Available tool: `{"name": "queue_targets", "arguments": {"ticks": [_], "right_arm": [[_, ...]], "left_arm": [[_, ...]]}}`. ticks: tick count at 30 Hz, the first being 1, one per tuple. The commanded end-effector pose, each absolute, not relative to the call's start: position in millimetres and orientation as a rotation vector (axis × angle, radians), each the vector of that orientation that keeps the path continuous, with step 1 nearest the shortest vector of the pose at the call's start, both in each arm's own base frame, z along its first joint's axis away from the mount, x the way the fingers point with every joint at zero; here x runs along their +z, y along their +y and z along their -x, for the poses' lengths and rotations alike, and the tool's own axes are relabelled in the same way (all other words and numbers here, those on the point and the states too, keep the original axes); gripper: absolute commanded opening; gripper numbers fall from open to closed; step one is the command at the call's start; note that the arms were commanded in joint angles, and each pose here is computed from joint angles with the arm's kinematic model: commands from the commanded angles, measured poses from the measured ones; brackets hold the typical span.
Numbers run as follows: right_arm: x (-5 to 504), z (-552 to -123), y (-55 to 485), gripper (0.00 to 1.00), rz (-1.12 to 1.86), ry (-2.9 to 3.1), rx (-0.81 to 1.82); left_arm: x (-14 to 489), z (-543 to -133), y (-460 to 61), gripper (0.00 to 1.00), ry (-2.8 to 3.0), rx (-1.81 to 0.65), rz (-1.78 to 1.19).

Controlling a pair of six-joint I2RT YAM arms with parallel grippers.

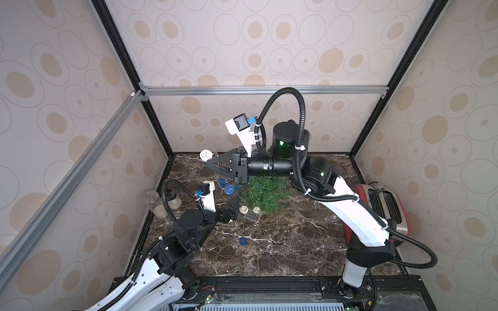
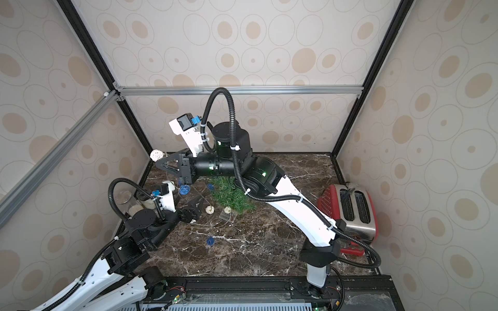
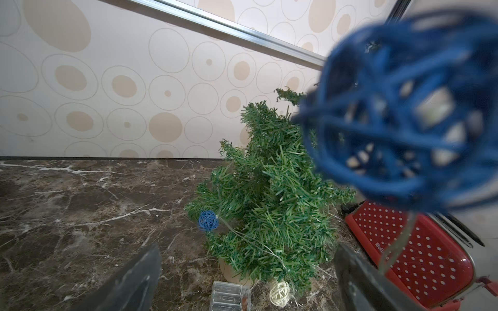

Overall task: Remove string lights from the small christmas tree
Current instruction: Remove the light string from the Christmas tree.

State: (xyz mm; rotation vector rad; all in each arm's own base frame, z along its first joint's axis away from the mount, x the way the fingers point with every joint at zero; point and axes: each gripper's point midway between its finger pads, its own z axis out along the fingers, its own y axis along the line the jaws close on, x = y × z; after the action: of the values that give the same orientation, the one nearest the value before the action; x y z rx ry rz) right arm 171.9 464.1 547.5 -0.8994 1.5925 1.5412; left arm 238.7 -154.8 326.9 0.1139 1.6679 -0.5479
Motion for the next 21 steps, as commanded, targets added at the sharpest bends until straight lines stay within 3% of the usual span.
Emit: {"name": "queue_targets", "arguments": {"ticks": [1, 21], "right_arm": [[556, -169, 465, 0.0, 0.91, 1.562, 1.587], [549, -187, 467, 0.0, 0.89, 1.598, 1.574]], "left_arm": [[357, -232, -153, 0.99, 1.589, -0.595, -0.107], [362, -221, -142, 0.99, 1.625, -0.594, -0.1]]}}
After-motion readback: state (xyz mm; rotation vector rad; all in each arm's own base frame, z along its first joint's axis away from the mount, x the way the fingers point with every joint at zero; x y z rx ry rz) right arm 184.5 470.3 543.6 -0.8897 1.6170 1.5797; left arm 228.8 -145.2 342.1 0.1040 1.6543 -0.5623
